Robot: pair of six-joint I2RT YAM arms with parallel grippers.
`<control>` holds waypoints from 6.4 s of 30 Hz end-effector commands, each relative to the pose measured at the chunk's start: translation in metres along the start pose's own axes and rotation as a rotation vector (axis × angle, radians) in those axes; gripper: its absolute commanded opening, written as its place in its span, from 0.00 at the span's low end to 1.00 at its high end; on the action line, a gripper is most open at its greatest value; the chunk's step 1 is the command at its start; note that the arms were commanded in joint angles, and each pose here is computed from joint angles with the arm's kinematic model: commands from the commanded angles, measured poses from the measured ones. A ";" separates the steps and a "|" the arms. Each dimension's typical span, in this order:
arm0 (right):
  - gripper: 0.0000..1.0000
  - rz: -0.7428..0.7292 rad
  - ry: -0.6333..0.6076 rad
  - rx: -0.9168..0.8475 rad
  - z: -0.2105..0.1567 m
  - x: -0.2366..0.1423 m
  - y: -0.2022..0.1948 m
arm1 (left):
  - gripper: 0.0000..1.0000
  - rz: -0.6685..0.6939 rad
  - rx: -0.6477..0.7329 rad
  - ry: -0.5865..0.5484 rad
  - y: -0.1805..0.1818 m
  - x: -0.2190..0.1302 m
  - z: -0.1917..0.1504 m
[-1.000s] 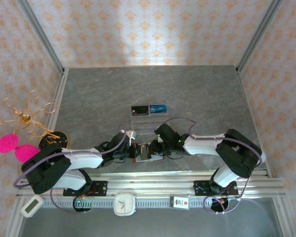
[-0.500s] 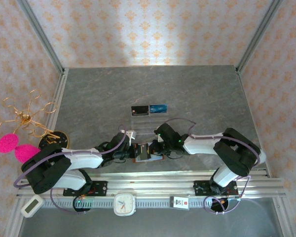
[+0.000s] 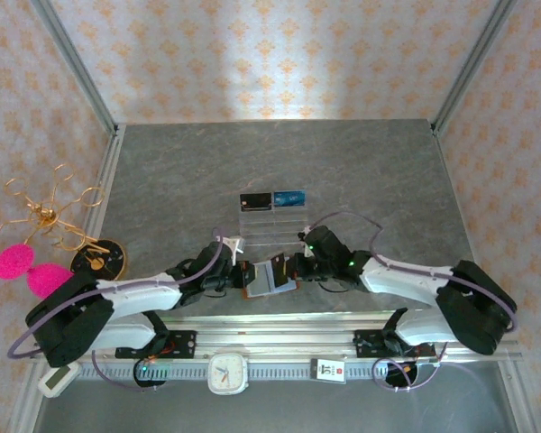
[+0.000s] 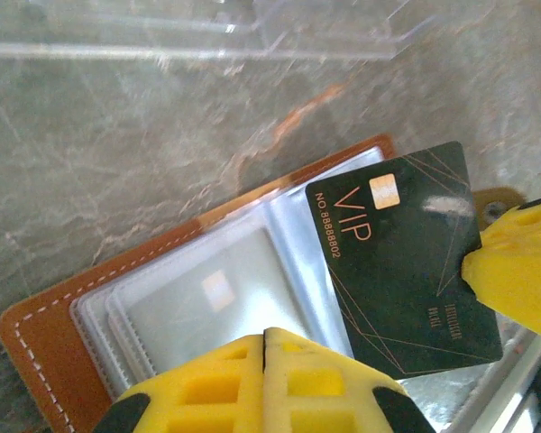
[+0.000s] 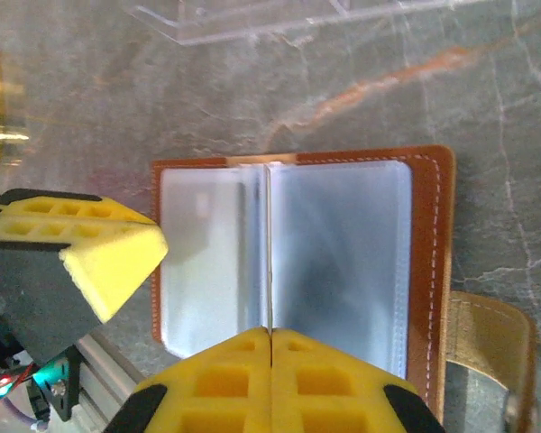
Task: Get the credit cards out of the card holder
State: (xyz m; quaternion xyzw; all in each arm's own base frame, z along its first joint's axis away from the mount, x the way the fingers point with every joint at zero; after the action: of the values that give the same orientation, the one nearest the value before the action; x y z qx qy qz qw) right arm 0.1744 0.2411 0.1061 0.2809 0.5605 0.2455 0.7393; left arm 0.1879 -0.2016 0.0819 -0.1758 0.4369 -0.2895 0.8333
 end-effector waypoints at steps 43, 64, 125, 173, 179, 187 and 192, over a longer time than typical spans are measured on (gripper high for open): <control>0.00 0.461 0.074 -0.685 -0.003 -0.099 0.126 | 0.36 -0.710 0.364 -0.162 -0.115 -0.123 0.070; 0.53 0.566 -0.344 -0.394 0.043 -0.120 0.145 | 0.00 -0.576 0.119 -0.953 -0.083 -0.179 0.122; 0.00 0.585 -0.057 -0.652 0.082 -0.095 0.163 | 0.25 -0.595 0.148 -0.369 -0.078 -0.134 0.118; 0.46 0.397 -0.392 -0.302 0.135 -0.132 0.066 | 0.00 -0.260 1.242 -0.170 -0.015 -0.055 0.223; 0.46 0.388 -0.387 -0.291 0.138 -0.129 0.062 | 0.00 -0.309 1.232 -0.190 -0.021 -0.055 0.221; 0.46 0.379 -0.381 -0.283 0.140 -0.128 0.060 | 0.00 -0.313 1.221 -0.100 -0.005 -0.032 0.227; 0.46 0.373 -0.382 -0.284 0.140 -0.128 0.059 | 0.00 -0.323 1.228 -0.034 0.001 -0.024 0.228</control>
State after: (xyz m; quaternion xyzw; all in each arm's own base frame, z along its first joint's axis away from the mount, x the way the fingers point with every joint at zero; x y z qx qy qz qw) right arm 0.2703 0.1778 0.2480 0.3243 0.3344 0.3863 0.7961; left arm 0.3670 -0.1746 0.2178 0.2496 0.1528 -0.5928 0.7503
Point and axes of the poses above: each hand's point on the last joint's axis, 136 mm out from that joint toward the fingers, its own x axis out along the fingers, its own y axis along the line the jaws close on, z = x × y, the point moved 5 cm from there along -x, back along the fingers, and after that the axes turned 9 degrees about x, right-handed, at the moved point
